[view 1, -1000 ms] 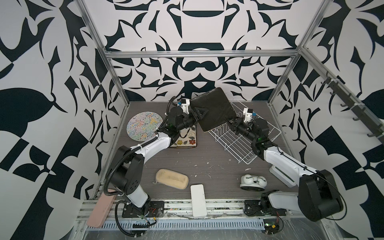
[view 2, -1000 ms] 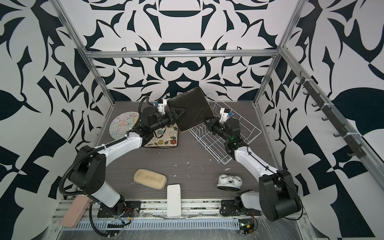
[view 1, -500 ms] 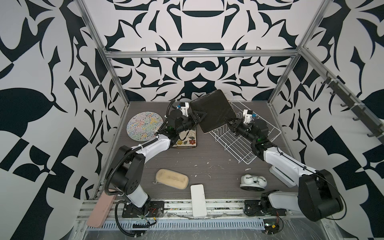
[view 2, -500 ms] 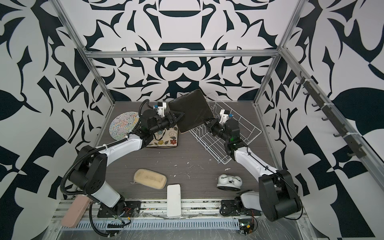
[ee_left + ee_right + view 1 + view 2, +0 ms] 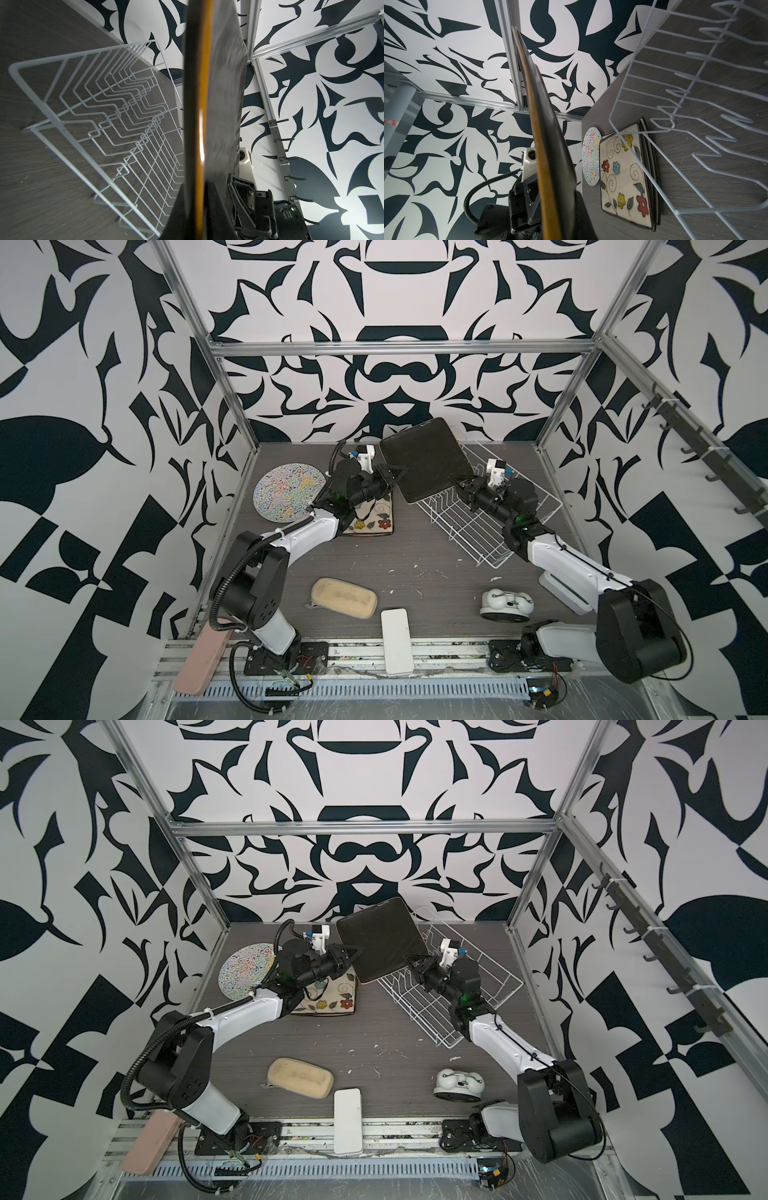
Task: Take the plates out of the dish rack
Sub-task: 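Swing the dark plate toward the left gripper while the left gripper closes on its edge, then open the right gripper and draw it back while the left gripper holds the plate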
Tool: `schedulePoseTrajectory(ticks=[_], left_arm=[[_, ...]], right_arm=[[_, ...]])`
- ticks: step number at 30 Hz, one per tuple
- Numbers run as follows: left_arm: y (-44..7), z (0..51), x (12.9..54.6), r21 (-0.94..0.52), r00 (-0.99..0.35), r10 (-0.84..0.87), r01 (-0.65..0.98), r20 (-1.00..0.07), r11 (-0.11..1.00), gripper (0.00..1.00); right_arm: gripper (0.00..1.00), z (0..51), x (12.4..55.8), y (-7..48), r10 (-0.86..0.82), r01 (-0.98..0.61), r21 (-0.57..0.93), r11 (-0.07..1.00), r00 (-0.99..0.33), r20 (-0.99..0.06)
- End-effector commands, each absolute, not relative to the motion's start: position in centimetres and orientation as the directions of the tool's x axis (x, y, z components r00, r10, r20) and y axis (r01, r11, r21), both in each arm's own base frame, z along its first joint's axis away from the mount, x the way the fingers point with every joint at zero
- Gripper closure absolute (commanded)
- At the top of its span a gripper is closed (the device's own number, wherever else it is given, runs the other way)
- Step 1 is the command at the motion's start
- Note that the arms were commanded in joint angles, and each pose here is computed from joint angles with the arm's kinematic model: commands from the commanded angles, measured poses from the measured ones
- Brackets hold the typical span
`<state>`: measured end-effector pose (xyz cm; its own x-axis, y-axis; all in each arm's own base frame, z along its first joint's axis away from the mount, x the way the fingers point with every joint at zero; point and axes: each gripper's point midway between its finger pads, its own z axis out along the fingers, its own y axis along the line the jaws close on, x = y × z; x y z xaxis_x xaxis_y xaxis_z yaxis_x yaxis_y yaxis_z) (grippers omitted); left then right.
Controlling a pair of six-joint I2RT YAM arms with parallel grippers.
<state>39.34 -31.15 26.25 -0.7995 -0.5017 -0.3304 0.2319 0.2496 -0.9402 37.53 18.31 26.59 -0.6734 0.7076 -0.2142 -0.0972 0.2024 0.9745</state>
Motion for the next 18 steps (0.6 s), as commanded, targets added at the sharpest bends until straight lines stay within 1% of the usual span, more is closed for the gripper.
schedulePoseTrajectory(ticks=[1, 2, 3, 4, 5, 6, 7, 9, 10, 14, 18], left_arm=[[-30.2, 28.0, 39.3, -0.938, -0.774, -0.530, 0.275, -0.347, 0.213, 1.00], [-30.1, 27.9, 39.3, -0.940, -0.775, -0.533, 0.271, -0.341, 0.207, 1.00], [-29.9, 28.1, 39.4, -0.941, -0.772, -0.538, 0.274, -0.339, 0.200, 1.00], [-29.8, 28.2, 39.4, -0.942, -0.771, -0.542, 0.275, -0.336, 0.193, 1.00], [-29.7, 28.3, 39.4, -0.942, -0.768, -0.546, 0.278, -0.336, 0.189, 1.00], [-29.6, 28.5, 39.4, -0.941, -0.765, -0.548, 0.284, -0.339, 0.185, 1.00], [-29.5, 28.8, 39.4, -0.939, -0.759, -0.553, 0.290, -0.343, 0.184, 1.00], [-29.0, 29.3, 39.3, -0.933, -0.741, -0.569, 0.307, -0.357, 0.187, 1.00], [-28.7, 29.5, 39.3, -0.930, -0.728, -0.581, 0.311, -0.364, 0.194, 1.00], [-27.3, 29.9, 39.1, -0.920, -0.681, -0.620, 0.322, -0.390, 0.224, 1.00], [-25.7, 30.3, 38.9, -0.915, -0.629, -0.666, 0.320, -0.400, 0.247, 1.00]], right_arm=[[0.96, 35.5, 35.8, 18.5, 0.703, -0.400, 0.906, 0.140, -0.604, -0.375], [0.89, 35.6, 35.8, 18.6, 0.699, -0.401, 0.905, 0.138, -0.608, -0.376], [0.80, 35.6, 35.7, 18.7, 0.694, -0.404, 0.905, 0.137, -0.612, -0.378], [0.67, 35.6, 35.7, 18.8, 0.689, -0.403, 0.905, 0.136, -0.618, -0.379], [0.57, 35.6, 35.7, 18.9, 0.686, -0.405, 0.904, 0.136, -0.620, -0.381], [0.49, 35.6, 35.6, 19.0, 0.681, -0.405, 0.904, 0.138, -0.624, -0.384], [0.44, 35.6, 35.6, 19.0, 0.676, -0.405, 0.903, 0.142, -0.627, -0.388], [0.35, 35.1, 35.5, 19.0, 0.668, -0.393, 0.906, 0.158, -0.633, -0.392], [0.33, 35.0, 35.5, 19.0, 0.665, -0.388, 0.906, 0.167, -0.634, -0.394], [0.30, 34.3, 35.4, 18.6, 0.666, -0.370, 0.909, 0.193, -0.631, -0.398], [0.29, 34.0, 35.5, 18.1, 0.669, -0.362, 0.909, 0.209, -0.624, -0.403]])
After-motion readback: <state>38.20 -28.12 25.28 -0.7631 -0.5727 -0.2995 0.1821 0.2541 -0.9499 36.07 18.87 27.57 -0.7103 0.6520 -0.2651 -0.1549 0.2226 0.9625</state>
